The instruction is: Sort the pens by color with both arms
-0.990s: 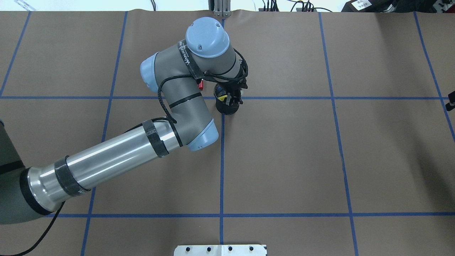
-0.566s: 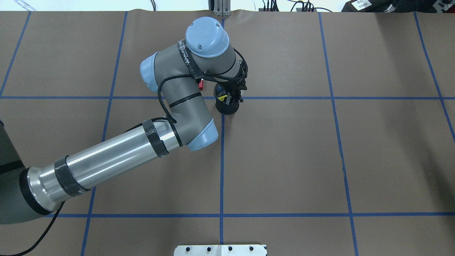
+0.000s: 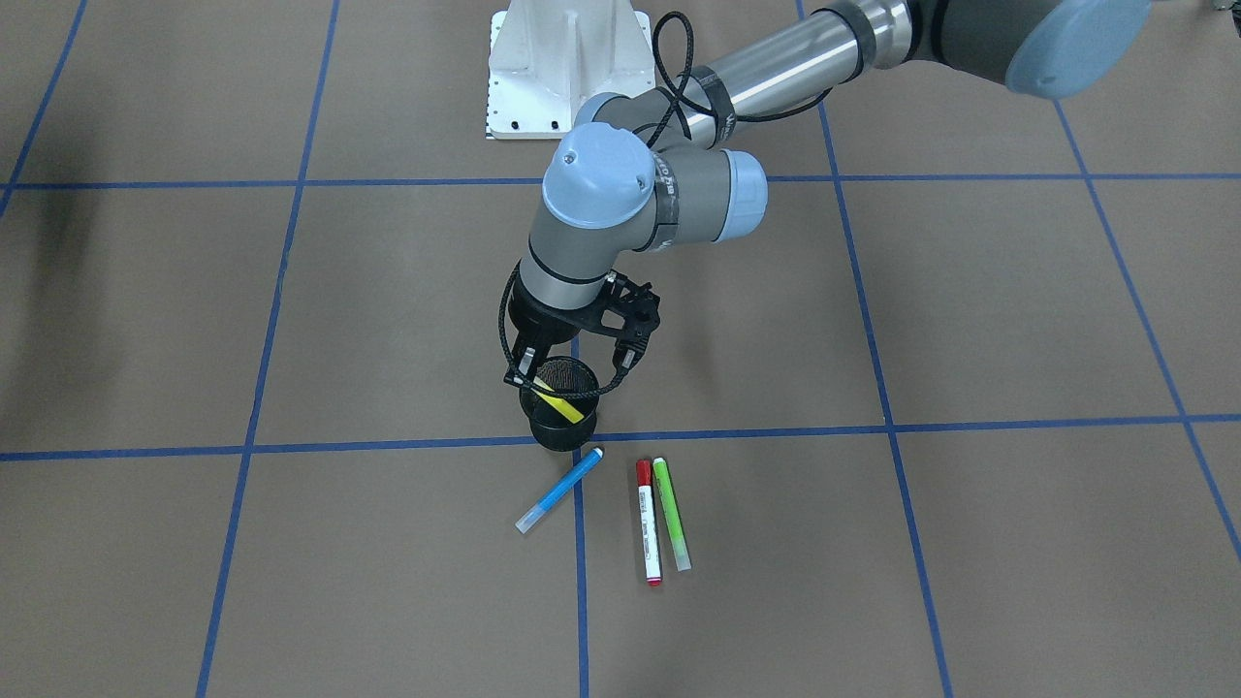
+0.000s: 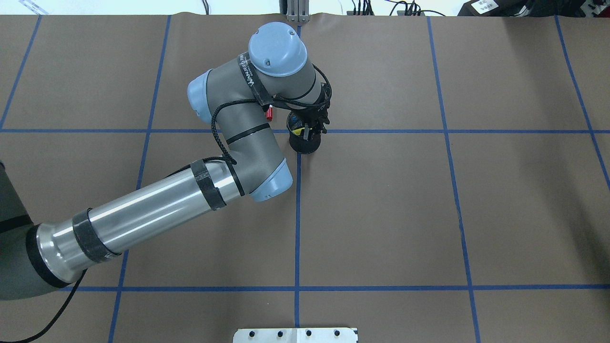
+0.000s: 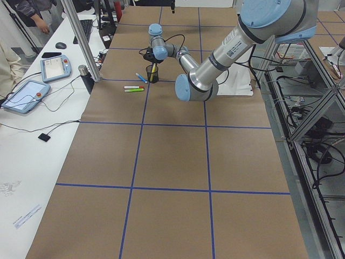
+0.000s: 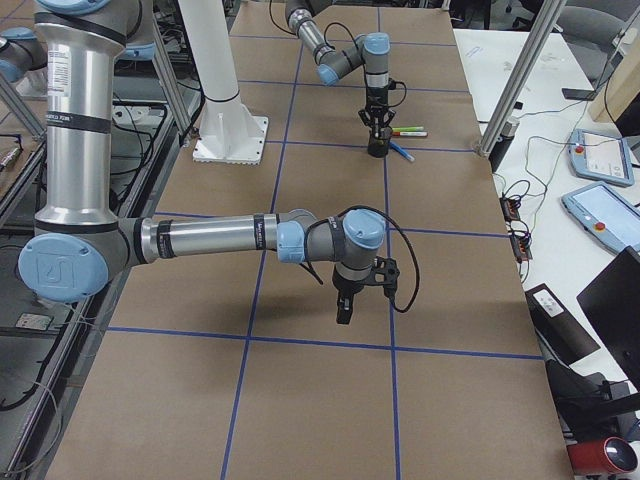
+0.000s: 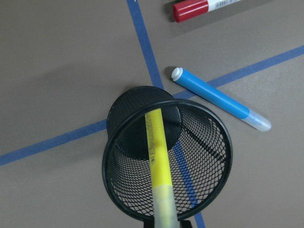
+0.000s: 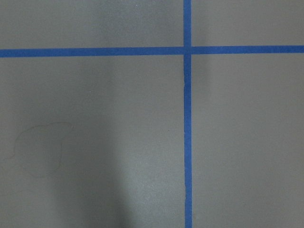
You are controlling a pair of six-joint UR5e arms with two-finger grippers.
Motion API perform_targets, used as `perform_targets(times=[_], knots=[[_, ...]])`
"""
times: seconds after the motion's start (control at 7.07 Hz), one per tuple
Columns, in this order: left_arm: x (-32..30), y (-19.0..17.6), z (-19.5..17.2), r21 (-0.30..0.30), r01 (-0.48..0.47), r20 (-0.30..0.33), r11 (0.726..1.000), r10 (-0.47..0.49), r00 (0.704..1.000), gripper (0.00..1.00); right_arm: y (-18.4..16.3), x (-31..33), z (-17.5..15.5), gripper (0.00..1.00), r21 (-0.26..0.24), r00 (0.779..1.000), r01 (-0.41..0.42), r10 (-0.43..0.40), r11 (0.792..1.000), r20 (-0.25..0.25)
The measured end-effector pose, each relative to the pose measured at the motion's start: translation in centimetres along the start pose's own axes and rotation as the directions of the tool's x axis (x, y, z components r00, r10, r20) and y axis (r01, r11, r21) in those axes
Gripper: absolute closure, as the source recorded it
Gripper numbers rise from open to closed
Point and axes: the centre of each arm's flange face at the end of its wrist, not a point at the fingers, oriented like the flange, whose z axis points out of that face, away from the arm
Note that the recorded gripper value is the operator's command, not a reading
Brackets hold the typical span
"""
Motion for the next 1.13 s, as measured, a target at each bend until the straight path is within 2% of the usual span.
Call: perform_targets(times=[0.14,0.57,1.13], knots=[[0.1,0.0,-0.1,0.000,0.000,-0.001,1.000,0.000,1.000,0.98,0.1,-0.1,-0.2,0.00,0.001,1.000,0.000,0.000,1.000,0.014],[1.2,0.6,-1.9,-0.008,0.000,-0.023,1.000,0.000,1.000,0.99,0.2,0.1,-0.9,0.00,0.009,0.999,-0.013,0.012,1.000,0.051],[2.3,4.7,-7.7,-0.008,0.011,-0.008,1.000,-0.011,1.000,1.00,0.8,0.7,-0.9,0.00,0.007,0.997,-0.025,0.025,1.000,0.067]])
